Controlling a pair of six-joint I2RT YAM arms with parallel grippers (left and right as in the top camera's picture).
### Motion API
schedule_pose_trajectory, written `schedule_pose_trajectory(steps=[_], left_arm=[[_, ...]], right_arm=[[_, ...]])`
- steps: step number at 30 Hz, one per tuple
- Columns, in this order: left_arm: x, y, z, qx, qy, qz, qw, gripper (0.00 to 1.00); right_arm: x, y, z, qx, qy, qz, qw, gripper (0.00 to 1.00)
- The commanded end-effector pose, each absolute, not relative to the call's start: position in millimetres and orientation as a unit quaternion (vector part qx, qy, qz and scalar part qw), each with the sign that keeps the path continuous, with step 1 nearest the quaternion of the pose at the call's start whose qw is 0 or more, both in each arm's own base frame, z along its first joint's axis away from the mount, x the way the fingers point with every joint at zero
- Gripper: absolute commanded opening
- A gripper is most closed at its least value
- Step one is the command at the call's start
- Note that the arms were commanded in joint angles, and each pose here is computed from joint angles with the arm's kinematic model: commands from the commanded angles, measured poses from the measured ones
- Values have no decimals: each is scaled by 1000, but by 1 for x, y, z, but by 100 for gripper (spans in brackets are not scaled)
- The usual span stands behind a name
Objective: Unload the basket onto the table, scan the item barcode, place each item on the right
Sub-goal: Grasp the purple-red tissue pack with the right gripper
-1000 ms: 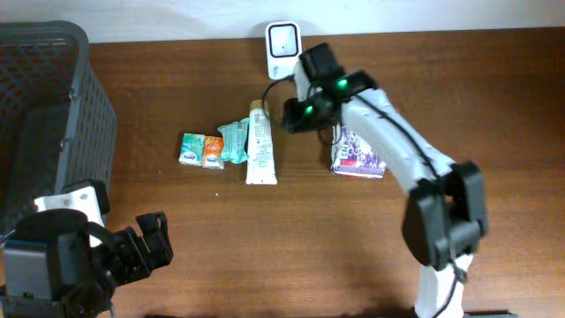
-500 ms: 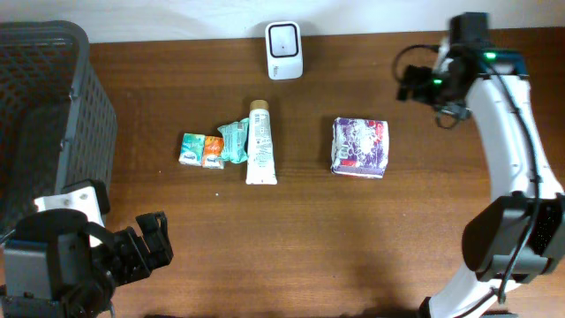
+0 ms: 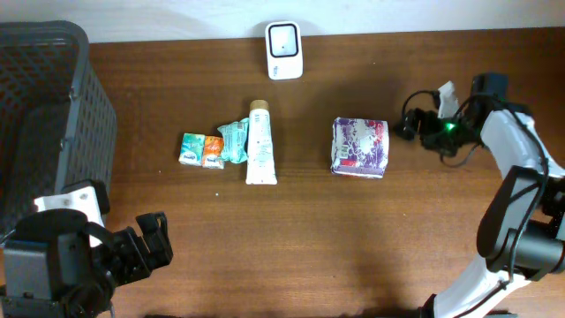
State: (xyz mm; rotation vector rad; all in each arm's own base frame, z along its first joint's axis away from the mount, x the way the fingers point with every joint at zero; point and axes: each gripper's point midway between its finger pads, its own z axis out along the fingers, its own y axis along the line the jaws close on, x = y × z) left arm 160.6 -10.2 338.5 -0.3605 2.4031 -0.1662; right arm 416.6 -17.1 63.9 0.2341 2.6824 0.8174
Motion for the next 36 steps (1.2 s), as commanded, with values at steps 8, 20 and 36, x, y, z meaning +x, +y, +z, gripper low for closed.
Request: schedule_pose_trajectory(steps=[8, 20, 36], left_arm=[[161, -8, 339, -144, 924, -60, 348, 99], [161, -8, 339, -144, 924, -60, 348, 99], [161, -8, 339, -144, 924, -60, 348, 99]], right_arm=[[393, 66, 23, 0, 924, 356, 138, 70], [417, 18, 132, 43, 974, 95, 203, 4], [395, 47, 78, 22, 979, -156, 127, 66]])
